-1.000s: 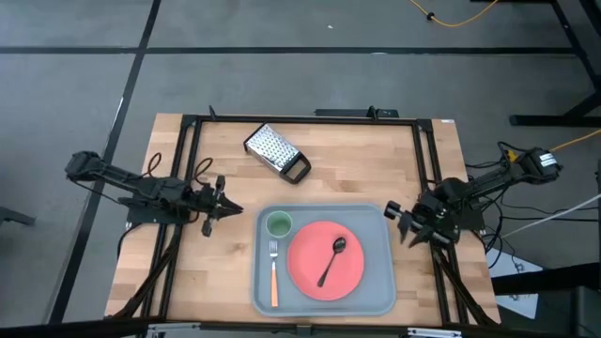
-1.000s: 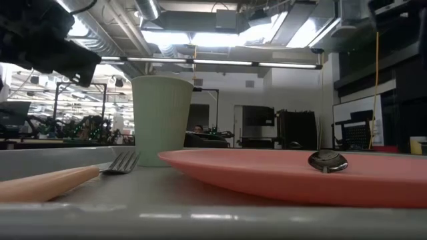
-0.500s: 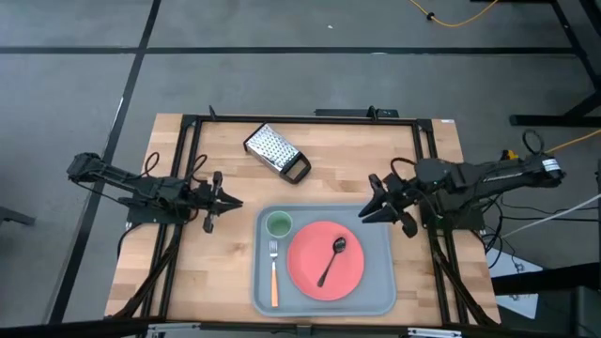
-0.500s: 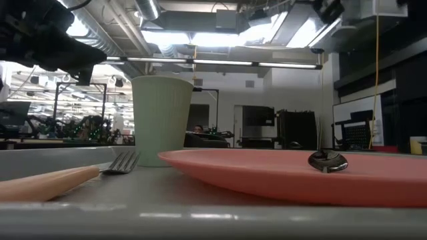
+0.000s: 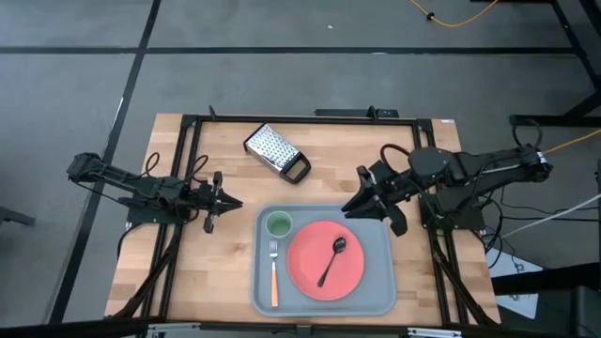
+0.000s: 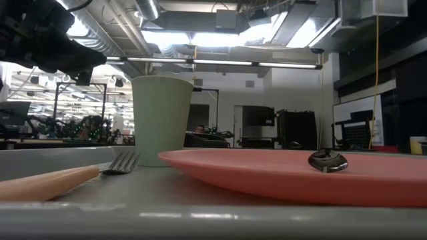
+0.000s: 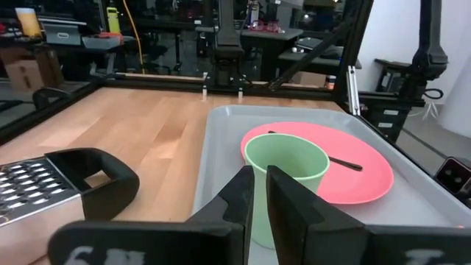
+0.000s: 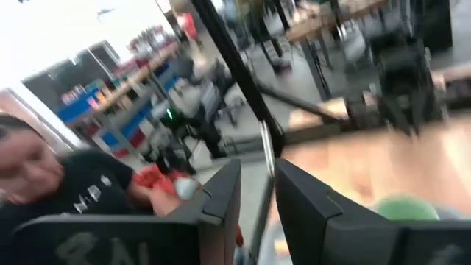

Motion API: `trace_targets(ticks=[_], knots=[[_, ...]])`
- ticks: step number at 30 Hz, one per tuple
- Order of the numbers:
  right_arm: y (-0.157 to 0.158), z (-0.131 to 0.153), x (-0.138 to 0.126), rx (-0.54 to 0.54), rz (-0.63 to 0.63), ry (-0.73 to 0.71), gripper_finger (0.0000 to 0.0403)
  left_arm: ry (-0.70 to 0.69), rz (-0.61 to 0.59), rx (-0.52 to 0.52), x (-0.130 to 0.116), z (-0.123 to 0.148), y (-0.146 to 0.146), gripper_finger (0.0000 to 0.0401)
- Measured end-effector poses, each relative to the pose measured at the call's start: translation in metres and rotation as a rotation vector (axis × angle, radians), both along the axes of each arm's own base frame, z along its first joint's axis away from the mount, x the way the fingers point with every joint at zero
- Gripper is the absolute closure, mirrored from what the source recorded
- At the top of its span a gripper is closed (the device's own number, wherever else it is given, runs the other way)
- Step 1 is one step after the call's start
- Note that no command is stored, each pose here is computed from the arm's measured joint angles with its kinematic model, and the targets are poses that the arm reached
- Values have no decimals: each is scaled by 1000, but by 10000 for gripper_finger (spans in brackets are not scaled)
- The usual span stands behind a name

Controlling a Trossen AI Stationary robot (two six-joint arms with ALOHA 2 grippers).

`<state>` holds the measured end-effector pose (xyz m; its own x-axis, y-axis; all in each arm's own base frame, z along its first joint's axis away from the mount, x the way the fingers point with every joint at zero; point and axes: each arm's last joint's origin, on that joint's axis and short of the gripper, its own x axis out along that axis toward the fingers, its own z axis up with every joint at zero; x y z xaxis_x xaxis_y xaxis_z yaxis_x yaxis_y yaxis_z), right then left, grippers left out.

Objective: Pick and place plate/cup/fork/spoon on tray
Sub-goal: Put the spoon on the serving tray to the right of the plate

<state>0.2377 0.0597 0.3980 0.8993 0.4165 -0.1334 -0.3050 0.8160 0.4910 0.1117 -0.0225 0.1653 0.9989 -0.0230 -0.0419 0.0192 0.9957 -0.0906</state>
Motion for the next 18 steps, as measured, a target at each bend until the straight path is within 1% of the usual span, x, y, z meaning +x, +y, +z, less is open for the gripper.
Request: trace_targets(ticks=[3,5,7,9,12,13,15,18], knots=[[3,9,9,50,-10,-83,315,0,0,0,0,0,0,369],[12,6,18,102,5,-131,315,0,0,0,0,0,0,371],[23,1,33,135,32,-186,315,0,0,0,0,0,0,373],[37,-3,47,161,71,-267,315,0,0,0,0,0,0,375],[59,-8,64,214,120,-435,315,0,0,0,0,0,0,375],[67,-14,70,249,133,-444,315,0,0,-1,0,0,0,373],[82,-30,82,296,164,-414,315,0,0,0,0,0,0,371],[100,-55,95,280,167,-385,315,0,0,0,0,0,0,368]])
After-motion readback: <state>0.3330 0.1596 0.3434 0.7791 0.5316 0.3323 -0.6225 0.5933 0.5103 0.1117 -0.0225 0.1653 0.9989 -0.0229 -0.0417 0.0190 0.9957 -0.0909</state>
